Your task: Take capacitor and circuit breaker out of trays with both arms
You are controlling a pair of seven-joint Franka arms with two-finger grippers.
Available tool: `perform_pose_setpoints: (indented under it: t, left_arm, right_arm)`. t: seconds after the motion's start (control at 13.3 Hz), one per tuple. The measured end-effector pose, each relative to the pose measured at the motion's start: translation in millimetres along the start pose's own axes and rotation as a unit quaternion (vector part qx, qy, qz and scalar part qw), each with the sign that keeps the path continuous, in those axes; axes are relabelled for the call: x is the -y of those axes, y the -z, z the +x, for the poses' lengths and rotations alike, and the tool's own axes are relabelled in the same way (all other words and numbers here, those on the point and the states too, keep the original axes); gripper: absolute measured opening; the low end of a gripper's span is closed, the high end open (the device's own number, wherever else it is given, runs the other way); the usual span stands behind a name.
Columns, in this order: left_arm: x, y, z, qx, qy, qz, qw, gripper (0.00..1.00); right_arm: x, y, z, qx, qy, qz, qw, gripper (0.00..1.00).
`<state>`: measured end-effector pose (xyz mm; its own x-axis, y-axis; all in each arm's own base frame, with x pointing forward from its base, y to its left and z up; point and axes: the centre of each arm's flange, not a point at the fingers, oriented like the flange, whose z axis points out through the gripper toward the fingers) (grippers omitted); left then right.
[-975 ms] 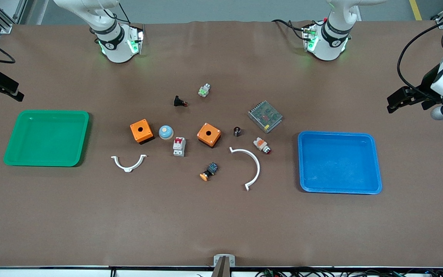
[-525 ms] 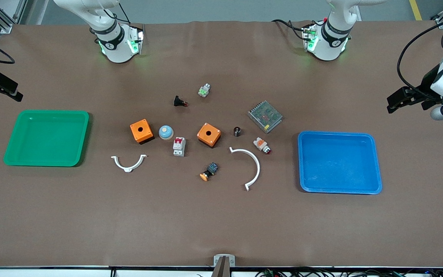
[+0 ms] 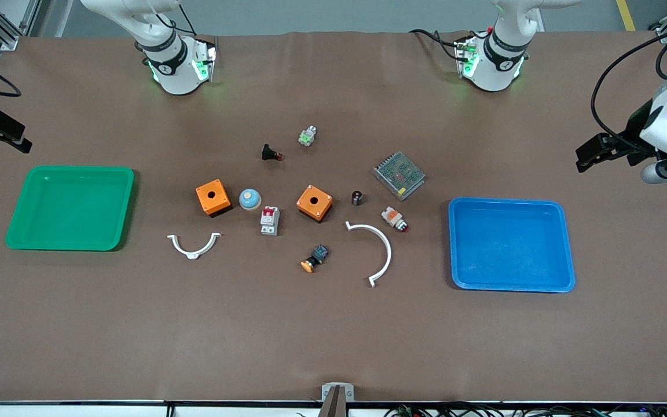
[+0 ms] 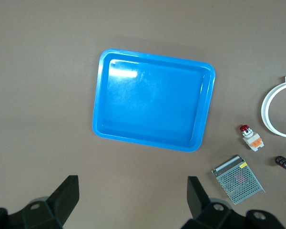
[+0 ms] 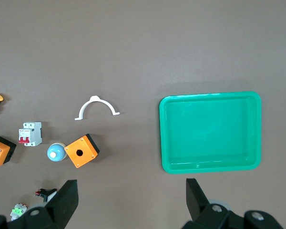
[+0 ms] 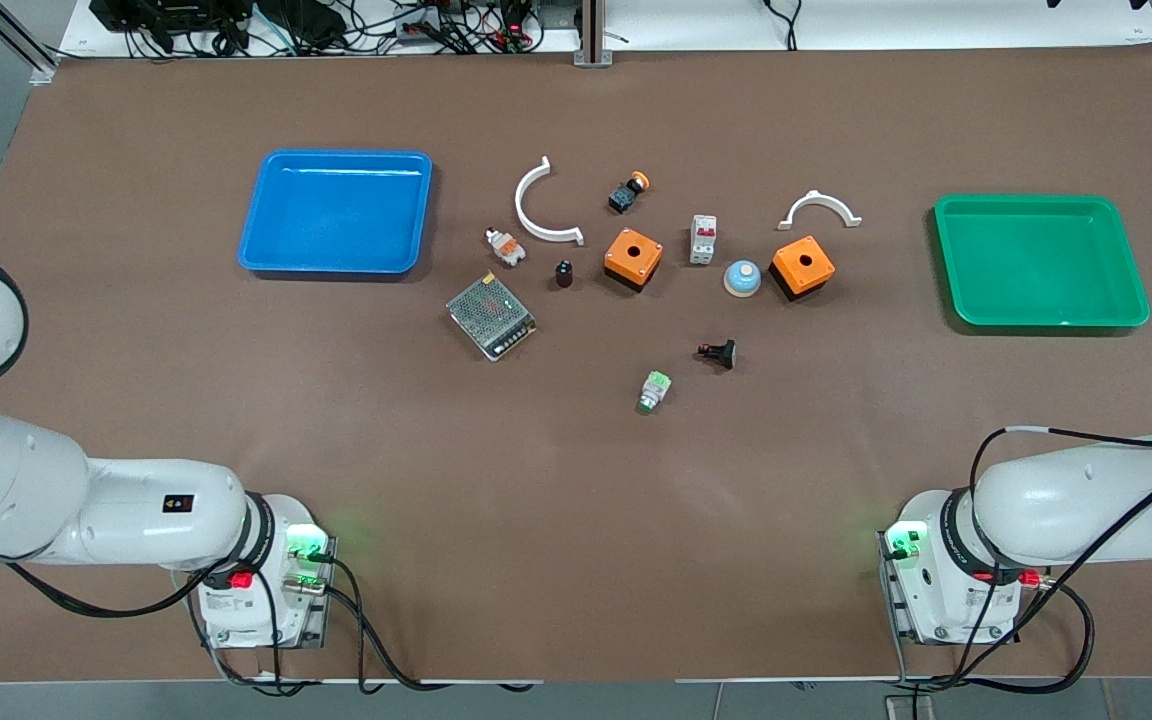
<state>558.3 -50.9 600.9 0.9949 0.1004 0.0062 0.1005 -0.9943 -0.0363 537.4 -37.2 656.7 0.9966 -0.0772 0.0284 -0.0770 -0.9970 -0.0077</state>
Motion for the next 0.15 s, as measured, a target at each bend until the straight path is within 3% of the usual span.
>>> perform_pose_setpoints:
  t: [0.15]
  left_arm:
    - [0.0, -1.1, 0.5, 0.001, 0.000, 0.000, 1.000, 1.00]
  right_arm:
    - [-0.1, 0.2, 0.0, 0.000, 0.000, 0.000, 1.000, 1.00]
